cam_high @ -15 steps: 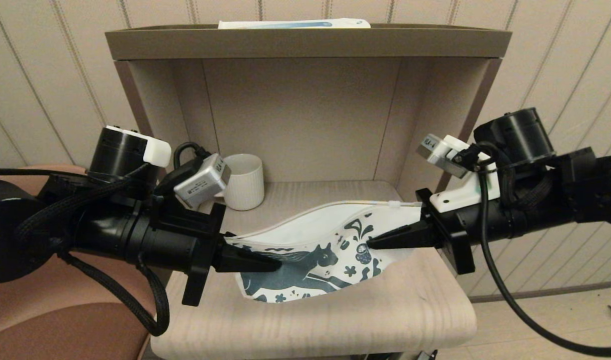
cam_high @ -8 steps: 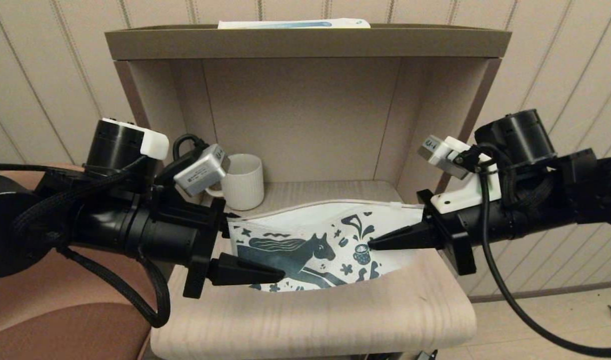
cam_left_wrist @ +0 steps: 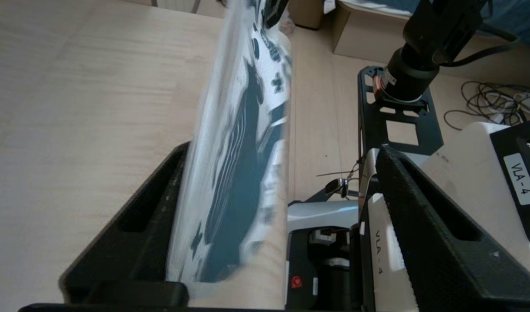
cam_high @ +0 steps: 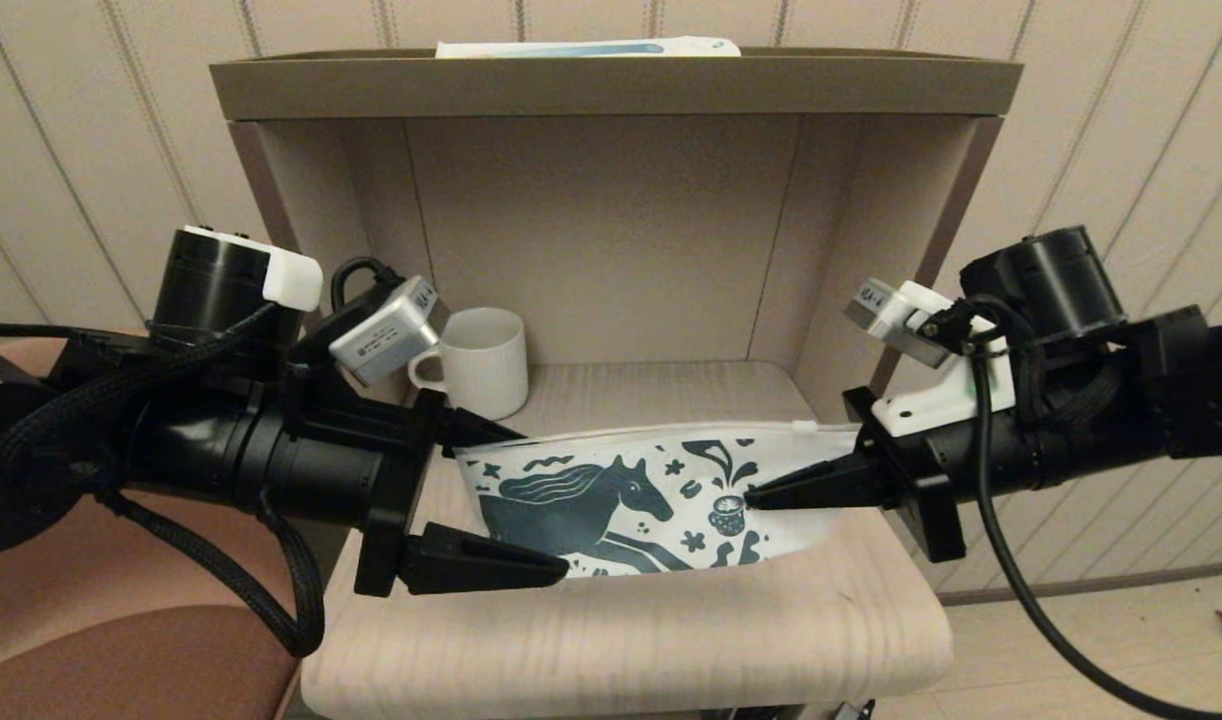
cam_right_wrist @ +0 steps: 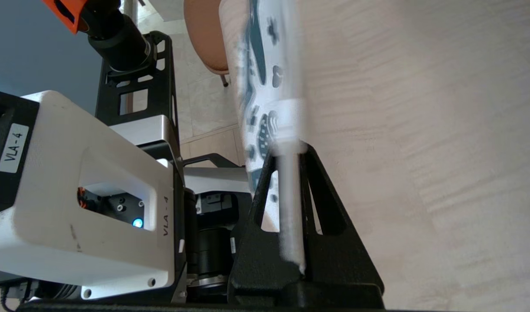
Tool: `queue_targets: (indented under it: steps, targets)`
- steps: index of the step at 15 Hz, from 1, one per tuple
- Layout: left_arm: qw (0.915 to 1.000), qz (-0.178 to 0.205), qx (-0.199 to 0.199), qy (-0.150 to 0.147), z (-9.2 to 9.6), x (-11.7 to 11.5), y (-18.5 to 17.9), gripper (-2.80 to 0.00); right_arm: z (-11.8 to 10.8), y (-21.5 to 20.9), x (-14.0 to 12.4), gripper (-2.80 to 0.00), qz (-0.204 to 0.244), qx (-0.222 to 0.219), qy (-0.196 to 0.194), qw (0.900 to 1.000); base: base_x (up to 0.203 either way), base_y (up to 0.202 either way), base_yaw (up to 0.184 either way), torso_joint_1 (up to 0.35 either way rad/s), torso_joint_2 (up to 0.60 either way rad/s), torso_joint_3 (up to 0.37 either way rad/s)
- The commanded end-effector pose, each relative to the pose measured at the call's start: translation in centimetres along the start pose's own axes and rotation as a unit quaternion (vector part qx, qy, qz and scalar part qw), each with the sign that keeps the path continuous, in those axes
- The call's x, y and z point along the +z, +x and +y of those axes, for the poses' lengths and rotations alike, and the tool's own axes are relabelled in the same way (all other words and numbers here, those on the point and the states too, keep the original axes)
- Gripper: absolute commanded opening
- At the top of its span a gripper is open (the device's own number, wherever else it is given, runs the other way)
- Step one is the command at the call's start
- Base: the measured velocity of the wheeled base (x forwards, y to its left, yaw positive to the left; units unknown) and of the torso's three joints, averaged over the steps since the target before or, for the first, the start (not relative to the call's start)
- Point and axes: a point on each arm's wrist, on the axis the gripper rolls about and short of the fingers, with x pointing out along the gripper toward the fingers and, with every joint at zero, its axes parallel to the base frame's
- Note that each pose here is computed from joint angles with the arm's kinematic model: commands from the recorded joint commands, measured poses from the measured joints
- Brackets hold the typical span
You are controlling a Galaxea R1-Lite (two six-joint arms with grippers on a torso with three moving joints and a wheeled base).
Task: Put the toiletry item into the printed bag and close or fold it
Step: Hand it to the other hand
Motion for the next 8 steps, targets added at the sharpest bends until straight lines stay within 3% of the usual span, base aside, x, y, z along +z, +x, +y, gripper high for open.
queue_targets:
  steps: [1,8]
  targets:
    - [1.0,-0.002,-0.002,0.002,-0.1,0.0,-0.1,-2.8,0.3,-0.2,-0.1,-2.8,-0.001,0.002,-0.001,1.0,0.0,0.0,0.0,0.0,0.0,0.0]
    - [0.9989,-0.025,0.035,0.016,-0.2,1.6,-2.5,-2.8,0.8,0.0,-1.4,-2.8,0.01,0.008,0.015,1.0,0.0,0.0,0.0,0.0,0.0,0.0]
